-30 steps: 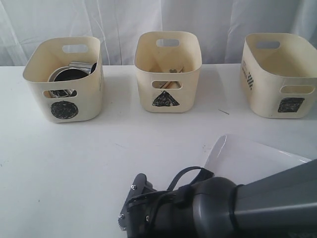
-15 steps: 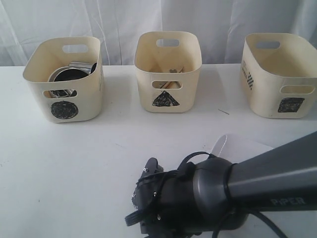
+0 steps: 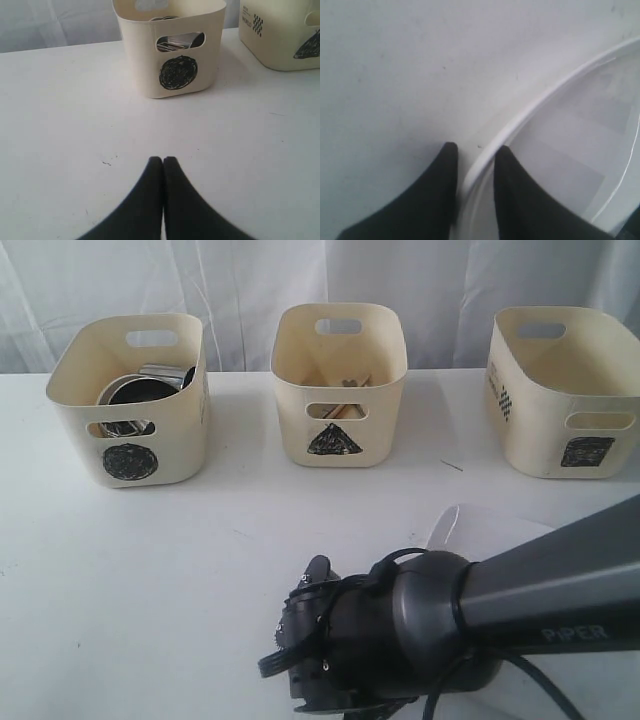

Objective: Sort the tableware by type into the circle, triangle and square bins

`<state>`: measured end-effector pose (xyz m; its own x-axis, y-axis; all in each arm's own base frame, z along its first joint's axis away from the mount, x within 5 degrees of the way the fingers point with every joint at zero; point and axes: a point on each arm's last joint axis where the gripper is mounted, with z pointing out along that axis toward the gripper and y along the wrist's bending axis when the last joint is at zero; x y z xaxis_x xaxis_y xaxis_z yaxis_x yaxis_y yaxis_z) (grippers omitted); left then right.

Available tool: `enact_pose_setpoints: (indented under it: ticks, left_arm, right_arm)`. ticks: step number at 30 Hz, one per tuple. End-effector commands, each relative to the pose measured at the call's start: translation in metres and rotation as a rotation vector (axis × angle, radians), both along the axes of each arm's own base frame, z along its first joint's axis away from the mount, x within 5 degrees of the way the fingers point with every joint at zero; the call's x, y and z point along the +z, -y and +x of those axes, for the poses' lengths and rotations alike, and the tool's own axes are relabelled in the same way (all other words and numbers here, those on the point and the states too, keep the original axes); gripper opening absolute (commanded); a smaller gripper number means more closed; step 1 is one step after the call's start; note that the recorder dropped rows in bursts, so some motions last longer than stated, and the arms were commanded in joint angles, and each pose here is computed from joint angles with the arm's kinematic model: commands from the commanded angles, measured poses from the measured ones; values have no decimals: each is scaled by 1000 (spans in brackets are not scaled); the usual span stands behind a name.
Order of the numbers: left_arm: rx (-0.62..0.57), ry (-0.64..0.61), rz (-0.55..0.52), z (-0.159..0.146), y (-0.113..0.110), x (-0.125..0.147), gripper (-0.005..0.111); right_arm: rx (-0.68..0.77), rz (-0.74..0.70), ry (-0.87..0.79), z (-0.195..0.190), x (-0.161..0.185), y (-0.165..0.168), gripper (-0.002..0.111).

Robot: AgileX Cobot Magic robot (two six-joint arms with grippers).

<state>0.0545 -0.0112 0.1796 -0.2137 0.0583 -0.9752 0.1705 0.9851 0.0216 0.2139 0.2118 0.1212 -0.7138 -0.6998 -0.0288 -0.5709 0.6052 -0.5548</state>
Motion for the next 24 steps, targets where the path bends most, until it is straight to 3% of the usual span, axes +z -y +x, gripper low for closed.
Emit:
enact_pose_setpoints:
  ticks: [1,9,24]
  left_arm:
    - [5,-1,-12,0,0,-1,0]
    - [5,-1,-12,0,0,-1,0]
    - [5,-1,-12,0,0,-1,0]
  right_arm:
    - [-18,62,-34,0,-8,-1,0]
    - [-19,151,4,-1,9,-5,0]
    - [-87,370,196,-18,112,20,0]
